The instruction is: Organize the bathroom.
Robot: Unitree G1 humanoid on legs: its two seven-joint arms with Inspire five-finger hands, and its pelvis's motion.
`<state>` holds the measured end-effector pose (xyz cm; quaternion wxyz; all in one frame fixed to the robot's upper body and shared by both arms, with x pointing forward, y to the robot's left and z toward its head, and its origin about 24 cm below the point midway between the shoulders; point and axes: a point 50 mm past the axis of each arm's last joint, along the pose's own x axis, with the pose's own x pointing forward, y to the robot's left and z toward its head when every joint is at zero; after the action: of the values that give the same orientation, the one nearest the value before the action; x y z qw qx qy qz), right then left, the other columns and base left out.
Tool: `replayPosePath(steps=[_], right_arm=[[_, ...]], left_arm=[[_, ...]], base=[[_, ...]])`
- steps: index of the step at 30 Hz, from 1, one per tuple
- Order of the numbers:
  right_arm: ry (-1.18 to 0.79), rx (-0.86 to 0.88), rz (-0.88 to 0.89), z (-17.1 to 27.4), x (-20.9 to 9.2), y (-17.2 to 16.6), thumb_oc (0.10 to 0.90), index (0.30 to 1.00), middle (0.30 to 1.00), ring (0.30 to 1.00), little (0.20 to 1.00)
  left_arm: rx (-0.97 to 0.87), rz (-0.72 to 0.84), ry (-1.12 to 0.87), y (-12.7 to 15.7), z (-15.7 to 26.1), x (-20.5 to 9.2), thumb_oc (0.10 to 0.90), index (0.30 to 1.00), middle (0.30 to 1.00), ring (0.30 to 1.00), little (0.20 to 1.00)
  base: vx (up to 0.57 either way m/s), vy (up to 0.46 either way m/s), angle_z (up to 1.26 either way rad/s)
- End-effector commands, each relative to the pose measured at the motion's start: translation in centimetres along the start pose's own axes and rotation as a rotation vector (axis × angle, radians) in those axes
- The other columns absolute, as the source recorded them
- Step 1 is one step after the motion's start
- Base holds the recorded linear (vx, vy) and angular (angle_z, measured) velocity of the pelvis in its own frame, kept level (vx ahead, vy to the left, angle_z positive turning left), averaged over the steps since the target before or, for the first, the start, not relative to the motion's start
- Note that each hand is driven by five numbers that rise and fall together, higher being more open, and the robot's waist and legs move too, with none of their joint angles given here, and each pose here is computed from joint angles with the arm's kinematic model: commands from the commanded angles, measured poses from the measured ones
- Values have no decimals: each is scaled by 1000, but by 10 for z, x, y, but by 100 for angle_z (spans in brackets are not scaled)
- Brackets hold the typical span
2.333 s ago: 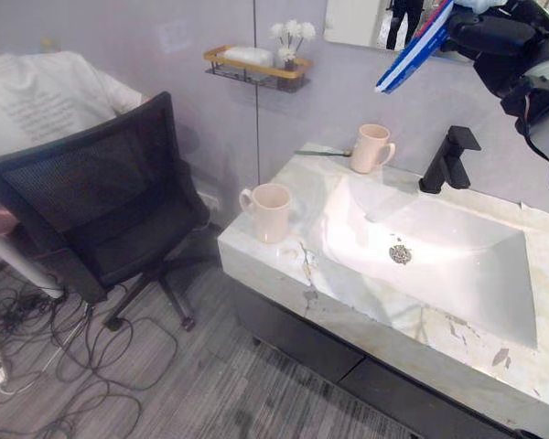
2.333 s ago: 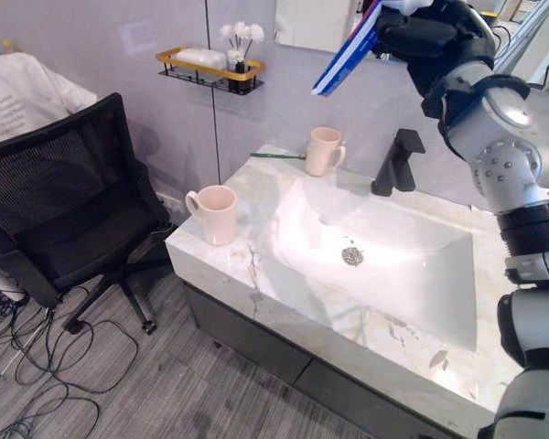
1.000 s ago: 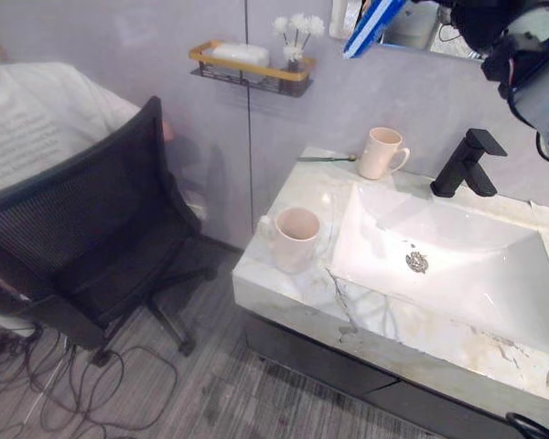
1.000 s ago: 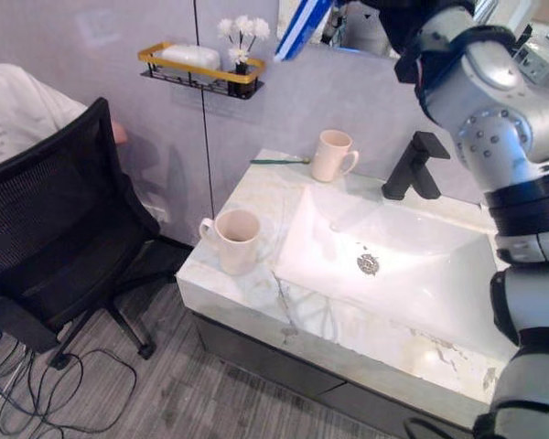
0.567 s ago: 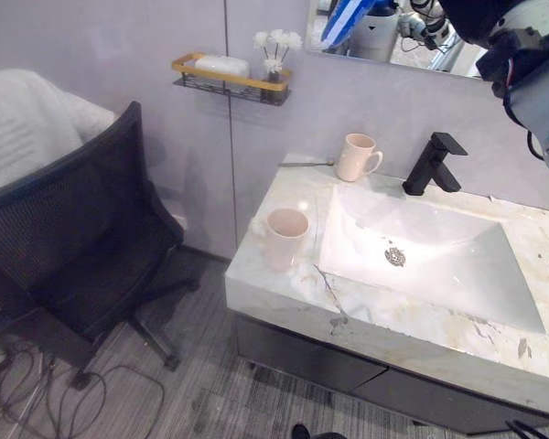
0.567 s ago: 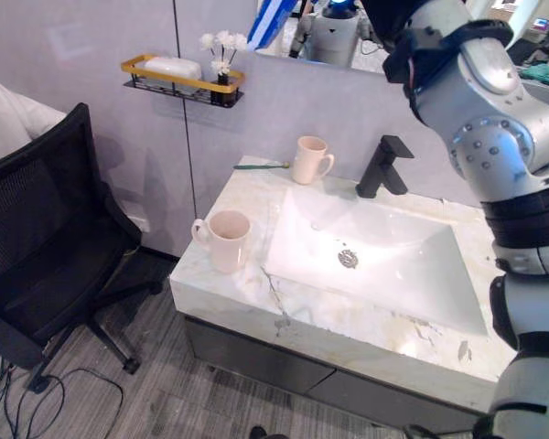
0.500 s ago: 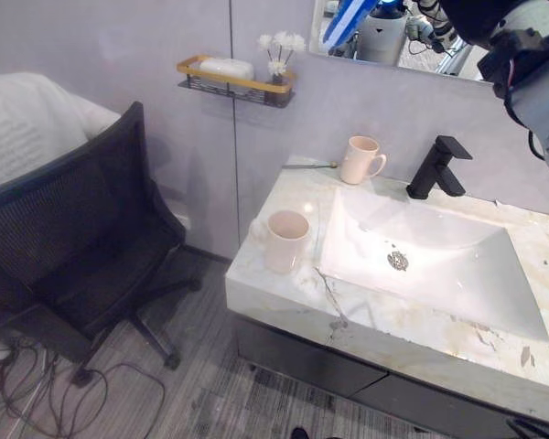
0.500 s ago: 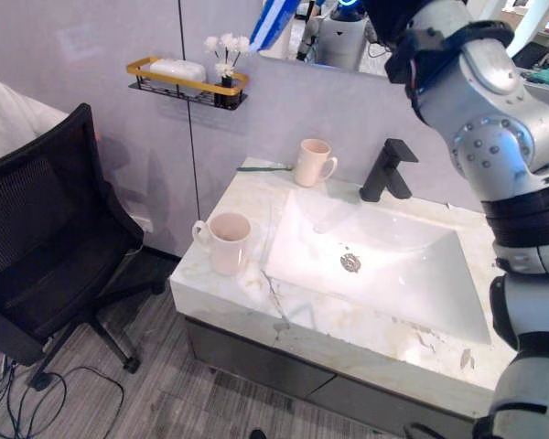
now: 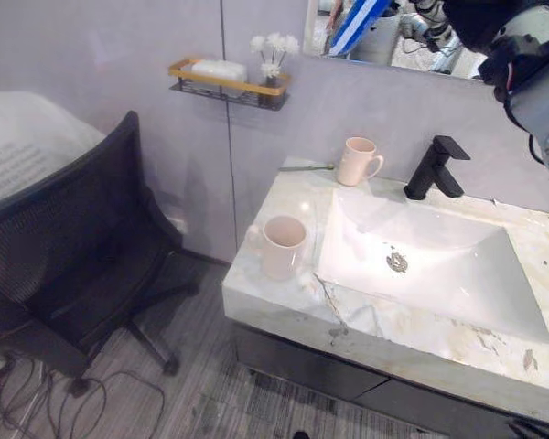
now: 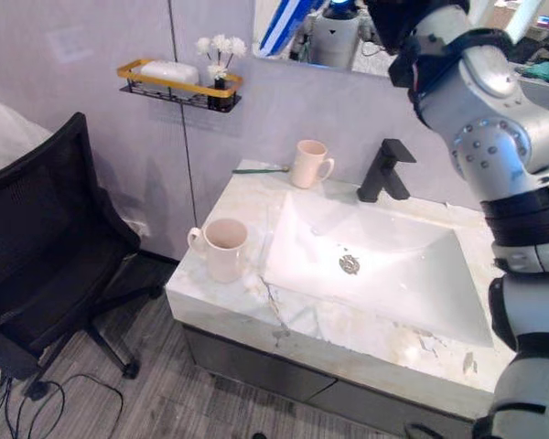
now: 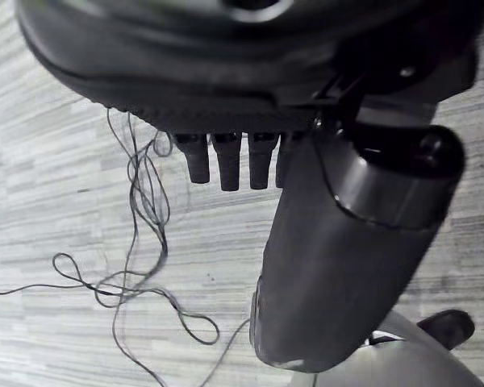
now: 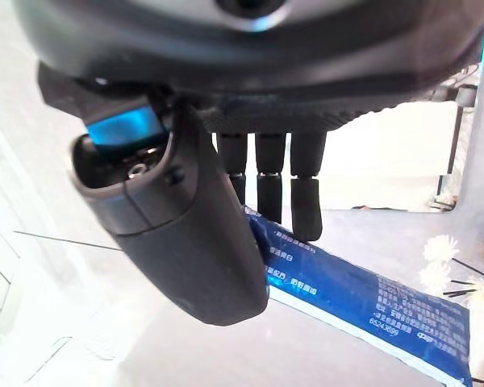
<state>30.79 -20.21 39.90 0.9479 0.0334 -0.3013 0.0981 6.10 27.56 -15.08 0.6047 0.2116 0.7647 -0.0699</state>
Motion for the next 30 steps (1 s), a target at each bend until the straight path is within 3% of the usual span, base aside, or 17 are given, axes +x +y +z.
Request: replayPosePath(steps=[1, 10, 17, 25, 30], right_arm=[[-310, 127, -28, 67, -2, -2, 400, 300, 300, 300, 300], [-254, 26, -53, 43, 10, 9, 400, 300, 300, 300, 300], [-253, 56, -31, 49, 13, -1, 400, 300, 300, 300, 300], [-242, 124, 2, 52, 17, 15, 400, 300, 300, 300, 300], [-231, 69, -34, 33, 25, 9, 400, 300, 300, 300, 300]], left_arm=[[-54, 98, 191, 29, -50, 1, 800, 900, 900, 900, 900], [24, 125, 223, 28, -51, 1, 800, 900, 900, 900, 900], [-19, 119, 211, 24, -49, 1, 800, 900, 900, 900, 900], [-87, 157, 182, 27, -55, 3, 800, 900, 900, 900, 900], [29, 106, 204, 22, -52, 4, 800, 900, 900, 900, 900]], base=[[-160, -28, -14], [-136, -152, -29], [-36, -50, 2], [-66, -134, -4], [25, 183, -30]])
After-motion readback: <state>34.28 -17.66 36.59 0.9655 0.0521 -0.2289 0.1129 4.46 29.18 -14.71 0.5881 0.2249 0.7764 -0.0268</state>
